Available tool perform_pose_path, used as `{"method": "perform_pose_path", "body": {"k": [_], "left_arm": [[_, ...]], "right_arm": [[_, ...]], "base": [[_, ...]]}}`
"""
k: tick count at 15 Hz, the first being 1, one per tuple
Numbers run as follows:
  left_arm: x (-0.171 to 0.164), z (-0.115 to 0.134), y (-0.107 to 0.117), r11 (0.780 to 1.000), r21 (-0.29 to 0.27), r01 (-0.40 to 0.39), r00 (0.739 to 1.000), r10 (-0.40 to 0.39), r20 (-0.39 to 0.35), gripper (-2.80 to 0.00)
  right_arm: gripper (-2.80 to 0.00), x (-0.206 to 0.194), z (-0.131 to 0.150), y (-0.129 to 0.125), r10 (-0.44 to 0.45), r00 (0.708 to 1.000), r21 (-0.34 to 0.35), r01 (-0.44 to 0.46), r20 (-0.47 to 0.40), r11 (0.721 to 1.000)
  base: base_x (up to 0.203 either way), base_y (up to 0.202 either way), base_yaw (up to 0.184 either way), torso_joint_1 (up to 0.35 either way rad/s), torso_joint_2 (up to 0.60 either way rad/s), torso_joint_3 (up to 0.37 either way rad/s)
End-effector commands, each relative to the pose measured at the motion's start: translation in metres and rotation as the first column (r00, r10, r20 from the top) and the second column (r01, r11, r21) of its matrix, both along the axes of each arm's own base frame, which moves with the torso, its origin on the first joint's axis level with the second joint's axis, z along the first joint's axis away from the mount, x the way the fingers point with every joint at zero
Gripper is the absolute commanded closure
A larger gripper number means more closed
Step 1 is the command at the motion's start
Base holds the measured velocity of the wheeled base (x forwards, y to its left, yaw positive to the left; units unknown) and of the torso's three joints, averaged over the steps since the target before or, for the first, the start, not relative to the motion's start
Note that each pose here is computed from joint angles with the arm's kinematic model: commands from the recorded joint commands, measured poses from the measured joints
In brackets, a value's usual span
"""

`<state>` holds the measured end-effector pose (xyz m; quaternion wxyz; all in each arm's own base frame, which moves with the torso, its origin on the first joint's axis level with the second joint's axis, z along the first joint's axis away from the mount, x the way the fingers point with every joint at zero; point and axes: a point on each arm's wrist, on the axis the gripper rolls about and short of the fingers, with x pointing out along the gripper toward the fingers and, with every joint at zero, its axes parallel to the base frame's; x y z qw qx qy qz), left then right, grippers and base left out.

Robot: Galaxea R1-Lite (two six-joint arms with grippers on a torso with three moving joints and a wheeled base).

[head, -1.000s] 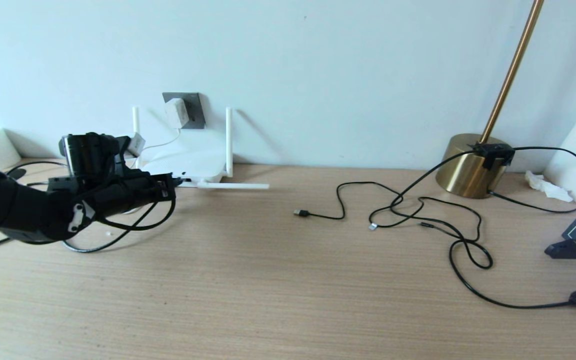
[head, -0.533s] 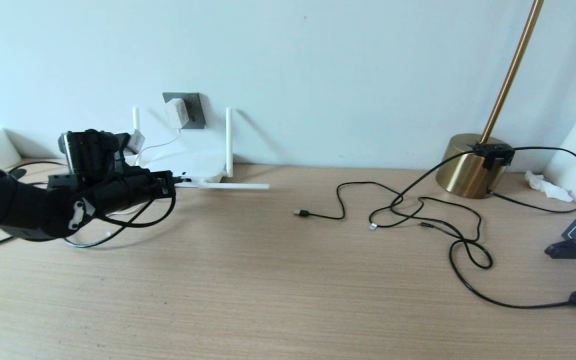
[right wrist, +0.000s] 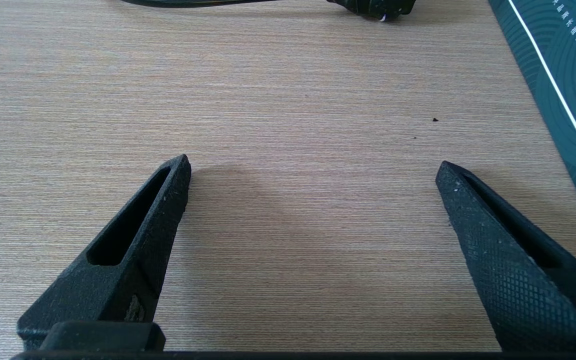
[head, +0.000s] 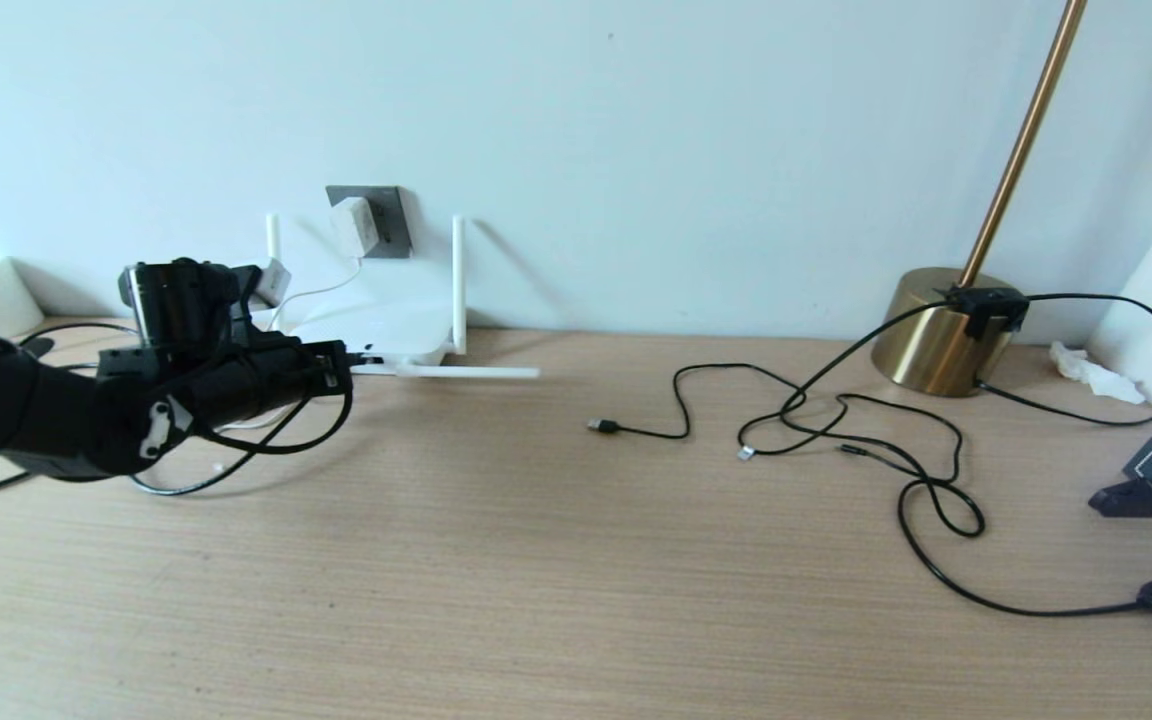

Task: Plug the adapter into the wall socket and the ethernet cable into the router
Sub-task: Plug cable into router interface

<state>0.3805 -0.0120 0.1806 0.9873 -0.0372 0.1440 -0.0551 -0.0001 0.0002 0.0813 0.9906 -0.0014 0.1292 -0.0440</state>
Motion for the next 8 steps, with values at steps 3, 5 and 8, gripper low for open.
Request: {"method": "perform_pose_path", "body": {"k": [3,5,8], "left_arm": [[0.0021,-0.0044,-0.0001,1.000,0.000,0.000,1.000,0.000,-0.011,0.00],[0.0027,-0.0065,-0.0001,1.000,0.000,0.000,1.000,0.000,-0.017,0.00],[0.0037,-0.0088,-0.0001,1.000,0.000,0.000,1.000,0.000,-0.023,0.00]], "right_arm": [[-2.80,-0.0001,-0.0025,0.0000,0.001,1.000,-0.001,-0.001,-0.007,1.000],[-2.80,0.0000,-0.0025,0.0000,0.001,1.000,0.000,-0.001,-0.008,1.000],[-2.80,0.0000,-0.0025,0.0000,-0.001,1.000,-0.001,0.001,-0.008,1.000]], "base": [[0.000,0.000,0.000,0.000,0.00,0.000],[0.000,0.000,0.000,0.000,0.00,0.000],[0.000,0.000,0.000,0.000,0.00,0.000]]}}
